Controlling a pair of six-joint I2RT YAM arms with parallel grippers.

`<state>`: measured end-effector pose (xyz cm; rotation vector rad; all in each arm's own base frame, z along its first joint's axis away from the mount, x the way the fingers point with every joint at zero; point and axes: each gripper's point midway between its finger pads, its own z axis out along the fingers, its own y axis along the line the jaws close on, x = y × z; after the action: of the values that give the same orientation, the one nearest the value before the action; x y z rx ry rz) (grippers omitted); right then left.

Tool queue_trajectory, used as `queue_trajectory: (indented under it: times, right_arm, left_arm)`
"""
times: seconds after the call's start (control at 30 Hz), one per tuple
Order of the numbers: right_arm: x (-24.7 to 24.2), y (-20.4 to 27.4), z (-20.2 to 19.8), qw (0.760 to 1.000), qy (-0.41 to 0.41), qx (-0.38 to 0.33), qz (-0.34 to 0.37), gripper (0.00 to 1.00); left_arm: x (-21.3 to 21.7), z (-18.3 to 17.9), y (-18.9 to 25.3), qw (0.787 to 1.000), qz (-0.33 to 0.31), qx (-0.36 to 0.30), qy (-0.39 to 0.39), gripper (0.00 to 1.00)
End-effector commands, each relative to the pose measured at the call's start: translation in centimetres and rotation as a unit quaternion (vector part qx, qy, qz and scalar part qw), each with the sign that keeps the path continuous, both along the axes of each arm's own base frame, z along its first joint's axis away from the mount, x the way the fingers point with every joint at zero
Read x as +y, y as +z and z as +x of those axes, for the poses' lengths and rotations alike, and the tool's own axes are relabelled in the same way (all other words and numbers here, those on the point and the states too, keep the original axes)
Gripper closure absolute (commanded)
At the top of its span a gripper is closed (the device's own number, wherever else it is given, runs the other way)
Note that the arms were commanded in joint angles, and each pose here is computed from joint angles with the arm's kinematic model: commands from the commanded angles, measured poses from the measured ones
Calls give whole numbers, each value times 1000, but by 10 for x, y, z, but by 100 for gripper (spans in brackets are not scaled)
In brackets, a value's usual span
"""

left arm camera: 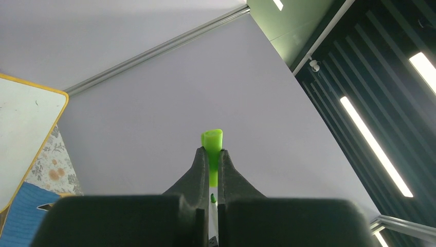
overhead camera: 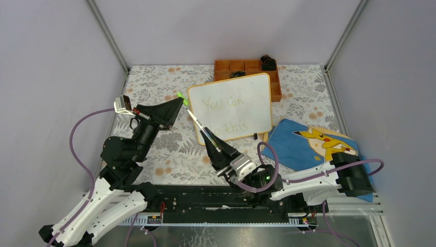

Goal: Write a sentence on the whiteboard
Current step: Close the whiteboard marker at the center of the board.

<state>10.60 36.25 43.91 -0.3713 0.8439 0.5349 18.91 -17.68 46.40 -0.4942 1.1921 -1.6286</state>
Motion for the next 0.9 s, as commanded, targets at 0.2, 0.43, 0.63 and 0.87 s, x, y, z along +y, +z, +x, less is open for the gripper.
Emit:
queue_trajectory:
  times: [0.2, 0.43, 0.63, 0.87]
  right_arm:
    - [-27, 32, 5, 996, -17, 13, 88, 100]
    - [-28, 33, 5, 996, -17, 13, 90, 100]
    - [-29, 34, 5, 996, -18, 12, 90, 100]
    - [-29, 34, 6, 996, -22, 12, 87, 100]
  left_arm:
    - [3, -8, 9, 1000, -15, -19, -9, 100]
    - [4, -8, 6, 1000, -14, -16, -9, 100]
    - [4, -8, 3, 1000, -11, -13, -8, 100]
    - [4, -9, 4, 1000, -13, -14, -11, 100]
